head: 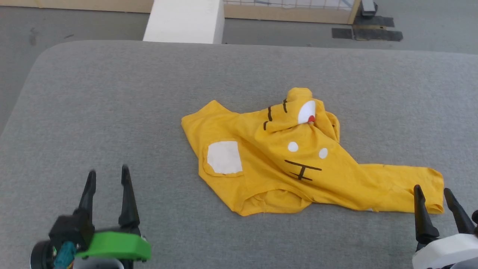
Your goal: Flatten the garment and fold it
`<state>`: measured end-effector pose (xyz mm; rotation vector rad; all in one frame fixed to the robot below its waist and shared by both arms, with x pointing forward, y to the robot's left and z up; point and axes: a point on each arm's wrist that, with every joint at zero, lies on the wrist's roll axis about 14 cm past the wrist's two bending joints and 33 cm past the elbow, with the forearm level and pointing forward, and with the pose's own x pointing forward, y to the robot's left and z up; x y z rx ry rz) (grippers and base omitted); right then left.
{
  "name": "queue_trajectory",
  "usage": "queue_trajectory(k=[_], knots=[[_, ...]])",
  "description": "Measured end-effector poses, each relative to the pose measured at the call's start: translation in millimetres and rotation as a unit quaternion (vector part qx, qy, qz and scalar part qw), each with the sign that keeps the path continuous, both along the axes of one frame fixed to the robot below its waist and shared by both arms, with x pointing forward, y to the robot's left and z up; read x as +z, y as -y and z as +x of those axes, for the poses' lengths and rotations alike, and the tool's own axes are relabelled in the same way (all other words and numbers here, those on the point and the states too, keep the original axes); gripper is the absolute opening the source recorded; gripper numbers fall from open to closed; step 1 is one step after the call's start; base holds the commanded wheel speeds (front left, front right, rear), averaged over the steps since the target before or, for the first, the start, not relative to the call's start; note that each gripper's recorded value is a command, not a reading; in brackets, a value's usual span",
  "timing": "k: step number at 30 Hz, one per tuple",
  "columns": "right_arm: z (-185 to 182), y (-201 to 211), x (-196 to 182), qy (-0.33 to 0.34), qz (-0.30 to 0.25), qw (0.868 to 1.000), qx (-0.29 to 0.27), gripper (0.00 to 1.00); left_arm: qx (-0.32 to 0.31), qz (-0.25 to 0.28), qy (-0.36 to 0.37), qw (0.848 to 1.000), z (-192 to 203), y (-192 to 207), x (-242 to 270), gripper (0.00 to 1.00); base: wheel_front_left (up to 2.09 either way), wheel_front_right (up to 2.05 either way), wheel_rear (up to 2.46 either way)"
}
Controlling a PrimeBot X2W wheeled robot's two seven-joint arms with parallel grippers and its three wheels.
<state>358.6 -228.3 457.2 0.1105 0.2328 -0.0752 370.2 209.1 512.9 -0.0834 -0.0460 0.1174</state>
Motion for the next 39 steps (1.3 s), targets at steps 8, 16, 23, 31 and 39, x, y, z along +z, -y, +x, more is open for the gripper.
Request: queue_trajectory(k=[8,16,23,31,39], knots=[[22,-42,4,-0.031,-0.020,0.997,0.072,1.00,0.018,-0.010,0.002,1.000,-24,-8,-2,1.00,0.00,0.00,0.00],[53,-95,-22,-0.158,-0.082,0.966,0.187,1.00,0.019,-0.026,-0.019,0.999,-25,-9,-19,1.00,0.00,0.00,0.00],[53,-94,-59,-0.236,-0.101,0.943,0.210,1.00,0.031,-0.022,-0.027,0.999,-30,-17,-25,1.00,0.00,0.00,0.00],[60,-100,-68,-0.240,-0.076,0.945,0.211,0.00,0.041,-0.028,-0.020,0.999,-32,-23,-23,1.00,0.00,0.00,0.00],[116,-79,-5,-0.148,-0.042,0.974,0.163,0.00,0.031,-0.034,-0.022,0.999,-25,-18,-27,1.00,0.00,0.00,0.00]])
